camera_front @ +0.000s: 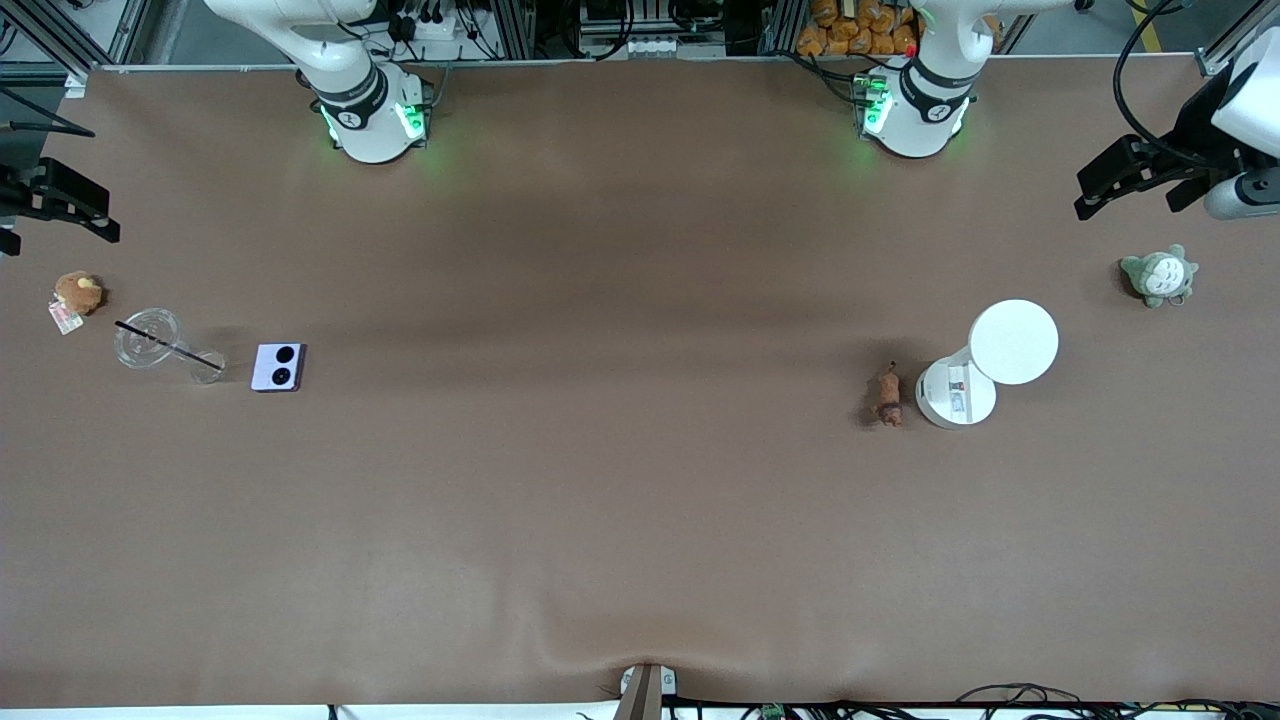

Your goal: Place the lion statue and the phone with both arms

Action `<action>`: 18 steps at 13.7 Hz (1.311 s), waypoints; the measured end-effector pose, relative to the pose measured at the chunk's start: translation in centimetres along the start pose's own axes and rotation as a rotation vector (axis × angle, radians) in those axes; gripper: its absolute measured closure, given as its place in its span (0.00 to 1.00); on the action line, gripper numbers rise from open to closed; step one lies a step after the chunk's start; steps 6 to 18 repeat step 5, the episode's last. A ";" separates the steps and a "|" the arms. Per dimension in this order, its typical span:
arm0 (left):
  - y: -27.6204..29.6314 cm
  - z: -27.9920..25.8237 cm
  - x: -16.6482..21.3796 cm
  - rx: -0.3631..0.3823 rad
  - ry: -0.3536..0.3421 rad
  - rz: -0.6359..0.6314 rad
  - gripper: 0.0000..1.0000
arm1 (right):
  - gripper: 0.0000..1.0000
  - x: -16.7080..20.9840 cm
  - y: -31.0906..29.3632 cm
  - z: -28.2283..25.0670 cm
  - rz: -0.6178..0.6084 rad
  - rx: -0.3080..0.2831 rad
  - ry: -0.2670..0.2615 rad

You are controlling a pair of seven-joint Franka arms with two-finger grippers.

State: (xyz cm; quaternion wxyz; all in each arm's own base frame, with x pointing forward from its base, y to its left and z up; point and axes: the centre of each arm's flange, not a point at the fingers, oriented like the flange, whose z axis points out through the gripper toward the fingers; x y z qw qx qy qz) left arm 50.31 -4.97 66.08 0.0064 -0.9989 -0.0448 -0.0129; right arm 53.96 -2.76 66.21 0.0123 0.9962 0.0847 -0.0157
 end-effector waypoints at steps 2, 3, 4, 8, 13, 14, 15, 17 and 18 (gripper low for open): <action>0.1 0.0 0.1 0.000 -0.001 0.001 0.00 | 0.00 0.3 -0.5 0.0 -0.008 0.014 0.013; 0.1 0.2 0.2 0.000 -0.004 0.002 0.00 | 0.00 0.4 -0.6 0.1 -0.009 0.021 0.013; 0.2 0.4 0.3 0.000 -0.007 0.004 0.00 | 0.00 0.5 -0.7 0.2 -0.010 0.024 0.014; 0.2 0.5 0.5 0.000 -0.010 0.004 0.00 | 0.00 0.7 -0.7 0.3 -0.010 0.025 0.016; 0.2 0.5 0.5 0.000 -0.010 0.004 0.00 | 0.00 0.7 -0.7 0.3 -0.010 0.025 0.016; 0.2 0.5 0.5 0.000 -0.010 0.004 0.00 | 0.00 0.7 -0.7 0.3 -0.010 0.025 0.016; 0.2 0.5 0.5 0.000 -0.010 0.004 0.00 | 0.00 0.7 -0.7 0.3 -0.010 0.025 0.016; 0.2 0.5 0.5 0.000 -0.010 0.004 0.00 | 0.00 0.7 -0.7 0.3 -0.010 0.025 0.016; 0.2 0.5 0.5 0.000 -0.010 0.004 0.00 | 0.00 0.7 -0.7 0.3 -0.010 0.025 0.016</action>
